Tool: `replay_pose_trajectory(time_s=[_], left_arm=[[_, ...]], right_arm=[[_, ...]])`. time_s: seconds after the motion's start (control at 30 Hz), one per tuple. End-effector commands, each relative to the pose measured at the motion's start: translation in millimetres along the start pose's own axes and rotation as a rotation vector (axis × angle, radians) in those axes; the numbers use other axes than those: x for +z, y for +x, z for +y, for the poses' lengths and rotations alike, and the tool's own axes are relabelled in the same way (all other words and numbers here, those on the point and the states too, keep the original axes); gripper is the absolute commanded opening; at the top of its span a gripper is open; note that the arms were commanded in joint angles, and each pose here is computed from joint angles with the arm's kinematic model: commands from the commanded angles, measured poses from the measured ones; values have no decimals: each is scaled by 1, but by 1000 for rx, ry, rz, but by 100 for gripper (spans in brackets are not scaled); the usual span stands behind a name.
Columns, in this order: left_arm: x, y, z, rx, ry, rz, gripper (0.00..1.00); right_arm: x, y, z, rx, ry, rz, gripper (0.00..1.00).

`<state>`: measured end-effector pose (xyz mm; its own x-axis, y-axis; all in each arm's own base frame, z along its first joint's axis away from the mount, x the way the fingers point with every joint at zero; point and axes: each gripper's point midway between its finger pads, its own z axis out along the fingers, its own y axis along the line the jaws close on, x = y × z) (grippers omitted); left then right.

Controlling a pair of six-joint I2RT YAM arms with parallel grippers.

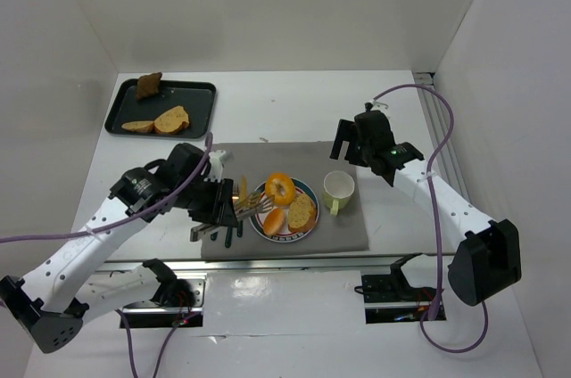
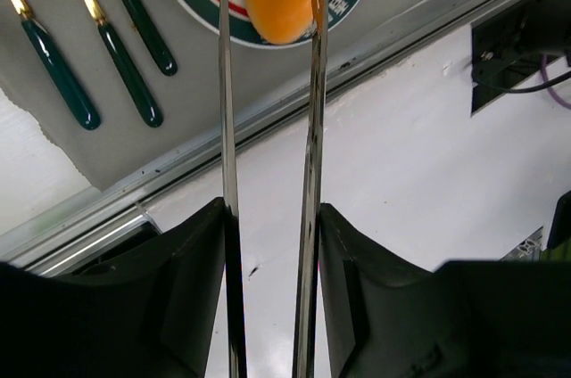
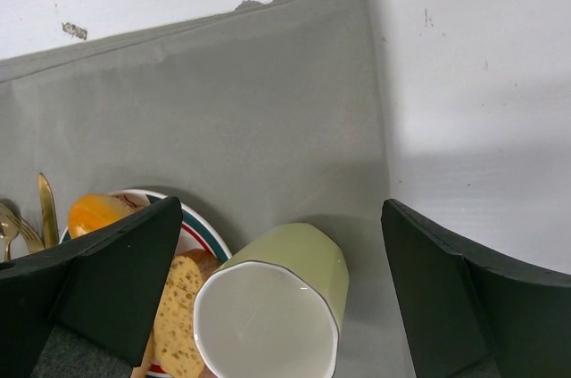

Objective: Place the bread

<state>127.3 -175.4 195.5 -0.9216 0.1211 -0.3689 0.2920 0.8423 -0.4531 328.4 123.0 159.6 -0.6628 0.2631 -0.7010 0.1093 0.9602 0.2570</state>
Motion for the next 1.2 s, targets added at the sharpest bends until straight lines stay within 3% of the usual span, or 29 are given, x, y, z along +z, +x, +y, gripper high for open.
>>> replay_pose_trajectory(time_s=[0.0,0.2,0.3,0.43,0.6,0.67,0.7,0.73,0.77,0.8,0.87,0.9,1.1,1.17], left_arm=[[-17,-23,-13,24,13,-79,55],[-23,-51,-10,14,-67,-143,53],[-31,-89,2,-39,-180,-254,52],[-13,-137,18,-58,-198,-307,55],[5,-223,67,-69,-353,-447,55],[8,-258,68,-65,-340,-502,55],[28,-268,85,-75,-385,-476,55],[19,-281,83,-58,-380,-519,55],[43,-291,95,-65,-403,-494,55],[39,-312,99,-75,-403,-533,57],[79,-325,124,-103,-425,-458,57],[73,-345,126,-109,-435,-494,58],[115,-371,156,-114,-498,-445,60],[139,-363,169,-128,-486,-389,71]], right_arm=[[-3,-9,8,6,-21,-25,100],[-3,-11,9,-2,-26,-33,100],[-2,-7,9,-4,-29,-20,100],[0,-3,7,-6,-25,-13,100],[1,0,4,-7,-12,-10,100],[1,0,4,-7,-12,-10,100],[-1,-6,6,-5,-19,-21,100],[-1,-5,4,3,-4,-20,100],[-1,-5,4,3,-4,-20,100],[-1,-5,4,3,-4,-20,100],[-1,-5,4,3,-4,-20,100],[0,-7,5,3,-4,-20,100],[0,-2,-1,6,27,-5,100],[0,-2,-1,16,27,-5,100]])
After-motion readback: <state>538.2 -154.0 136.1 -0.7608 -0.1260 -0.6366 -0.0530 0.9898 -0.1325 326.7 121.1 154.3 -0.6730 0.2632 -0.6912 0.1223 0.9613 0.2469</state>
